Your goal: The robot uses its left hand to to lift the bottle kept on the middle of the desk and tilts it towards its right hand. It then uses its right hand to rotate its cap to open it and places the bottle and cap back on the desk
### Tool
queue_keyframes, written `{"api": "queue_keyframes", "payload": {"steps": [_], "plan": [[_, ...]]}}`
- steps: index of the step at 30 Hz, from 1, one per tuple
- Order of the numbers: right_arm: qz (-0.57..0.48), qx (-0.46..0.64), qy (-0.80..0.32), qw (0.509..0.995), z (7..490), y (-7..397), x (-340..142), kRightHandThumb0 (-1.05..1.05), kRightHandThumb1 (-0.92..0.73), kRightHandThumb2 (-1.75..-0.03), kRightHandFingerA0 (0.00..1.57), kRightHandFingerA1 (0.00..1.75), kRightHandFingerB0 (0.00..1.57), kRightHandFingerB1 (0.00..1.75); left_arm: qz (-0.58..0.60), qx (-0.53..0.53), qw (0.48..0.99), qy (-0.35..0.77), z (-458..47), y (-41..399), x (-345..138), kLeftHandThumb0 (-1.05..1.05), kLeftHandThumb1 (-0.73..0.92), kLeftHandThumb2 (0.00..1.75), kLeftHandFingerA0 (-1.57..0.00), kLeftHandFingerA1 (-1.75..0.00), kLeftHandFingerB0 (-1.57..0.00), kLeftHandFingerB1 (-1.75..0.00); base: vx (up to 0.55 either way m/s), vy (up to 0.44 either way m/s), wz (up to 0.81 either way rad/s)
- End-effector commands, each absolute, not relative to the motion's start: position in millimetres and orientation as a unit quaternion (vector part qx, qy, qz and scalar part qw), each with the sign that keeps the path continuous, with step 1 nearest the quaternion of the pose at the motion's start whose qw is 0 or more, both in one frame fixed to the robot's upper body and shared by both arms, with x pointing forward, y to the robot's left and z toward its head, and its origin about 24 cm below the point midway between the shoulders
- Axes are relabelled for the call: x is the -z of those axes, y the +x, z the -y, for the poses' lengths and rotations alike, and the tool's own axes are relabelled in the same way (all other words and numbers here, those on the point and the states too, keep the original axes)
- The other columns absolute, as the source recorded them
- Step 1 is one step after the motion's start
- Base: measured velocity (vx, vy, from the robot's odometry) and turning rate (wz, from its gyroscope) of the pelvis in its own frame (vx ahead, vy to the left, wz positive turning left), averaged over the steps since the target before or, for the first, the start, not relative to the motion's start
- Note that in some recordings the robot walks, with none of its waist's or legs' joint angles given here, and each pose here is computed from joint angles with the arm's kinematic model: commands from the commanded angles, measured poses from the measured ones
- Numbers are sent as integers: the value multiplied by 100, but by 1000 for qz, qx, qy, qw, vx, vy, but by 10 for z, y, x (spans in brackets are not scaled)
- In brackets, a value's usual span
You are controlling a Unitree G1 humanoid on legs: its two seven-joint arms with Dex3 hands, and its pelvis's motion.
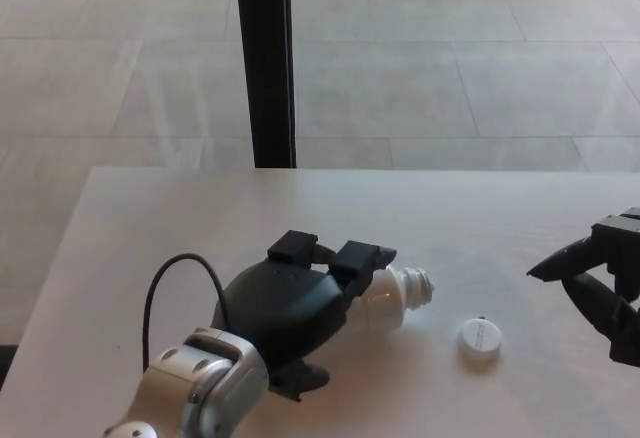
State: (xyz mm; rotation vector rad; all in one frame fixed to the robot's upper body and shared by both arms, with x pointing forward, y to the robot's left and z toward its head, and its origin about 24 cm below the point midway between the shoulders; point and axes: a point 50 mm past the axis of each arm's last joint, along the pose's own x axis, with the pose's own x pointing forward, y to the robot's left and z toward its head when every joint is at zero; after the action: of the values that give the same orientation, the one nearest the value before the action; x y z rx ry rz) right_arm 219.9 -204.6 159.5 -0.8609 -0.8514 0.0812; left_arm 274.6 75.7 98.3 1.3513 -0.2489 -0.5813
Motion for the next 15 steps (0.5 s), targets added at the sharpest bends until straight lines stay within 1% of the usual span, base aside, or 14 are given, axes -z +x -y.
{"api": "queue_keyframes", "payload": {"steps": [1,2,3,4,5,6,7,9,10,11,12,13,14,15], "plan": [[372,72,-327,866,2441,2065,-1647,-28,-53,-100,121,131,83,82,-123,260,558,779,-997,2813,-857,-1,53,54,-87,-103,-64,-56,0,0,0],[370,71,-327,867,2453,2063,-1637,-26,-69,-74,97,159,88,75,-115,252,579,767,-1008,2802,-847,0,57,56,-86,-106,-65,-58,0,0,0],[370,71,-326,867,2459,2061,-1634,-26,-69,-74,97,159,88,75,-110,250,586,763,-1014,2796,-841,0,57,56,-86,-106,-65,-58,0,0,0],[367,74,-326,868,2464,2051,-1627,-27,-69,-72,95,161,89,74,-103,245,587,765,-1034,2798,-829,-12,62,58,-90,-108,-80,-76,0,0,0],[366,75,-326,868,2466,2048,-1621,-27,-69,-72,95,161,89,74,-104,245,586,765,-1032,2795,-825,-12,62,58,-90,-108,-80,-76,0,0,0],[367,74,-324,869,2472,2043,-1619,-27,-69,-74,95,160,88,74,-89,237,593,764,-1036,2788,-819,-17,61,56,-98,-101,-60,-63,0,0,0],[365,77,-325,869,2475,2037,-1612,-28,-69,-73,94,162,89,74,-69,224,601,764,-1061,2784,-820,-31,40,85,-103,-100,-43,-62,0,0,0],[363,79,-325,870,2478,2028,-1611,-30,-70,-72,95,162,89,73,-69,209,601,768,-1084,2793,-862,-45,41,83,-75,-78,-42,-59,0,0,0],[361,79,-322,872,2481,2018,-1602,-31,-71,-72,95,162,88,72,-61,202,594,776,-1102,2792,-891,-47,59,57,-69,-65,-50,-51,0,0,0],[362,79,-320,872,2488,2007,-1603,-31,-72,-71,94,162,87,70,-54,196,599,774,-1115,2797,-910,-49,43,86,-61,-71,-41,-59,0,0,0],[369,79,-321,868,2492,2003,-1612,-30,-74,-68,95,160,85,68,-49,191,599,776,-1130,2801,-926,-49,59,57,-59,-62,-52,-53,0,0,0],[372,79,-321,867,2495,1999,-1614,-30,-74,-68,95,160,85,68,-47,190,599,777,-1134,2802,-931,-49,59,57,-59,-62,-52,-53,0,0,0],[373,82,-322,867,2504,1989,-1617,-32,-74,-68,90,159,77,64,-38,182,596,781,-1145,2802,-942,-61,46,86,-58,-72,-50,-62,0,0,0],[376,87,-322,864,2521,1980,-1631,-33,-74,-68,87,154,72,62,-22,168,592,788,-1174,2800,-964,-62,47,87,-57,-72,-50,-62,0,0,0]]}}
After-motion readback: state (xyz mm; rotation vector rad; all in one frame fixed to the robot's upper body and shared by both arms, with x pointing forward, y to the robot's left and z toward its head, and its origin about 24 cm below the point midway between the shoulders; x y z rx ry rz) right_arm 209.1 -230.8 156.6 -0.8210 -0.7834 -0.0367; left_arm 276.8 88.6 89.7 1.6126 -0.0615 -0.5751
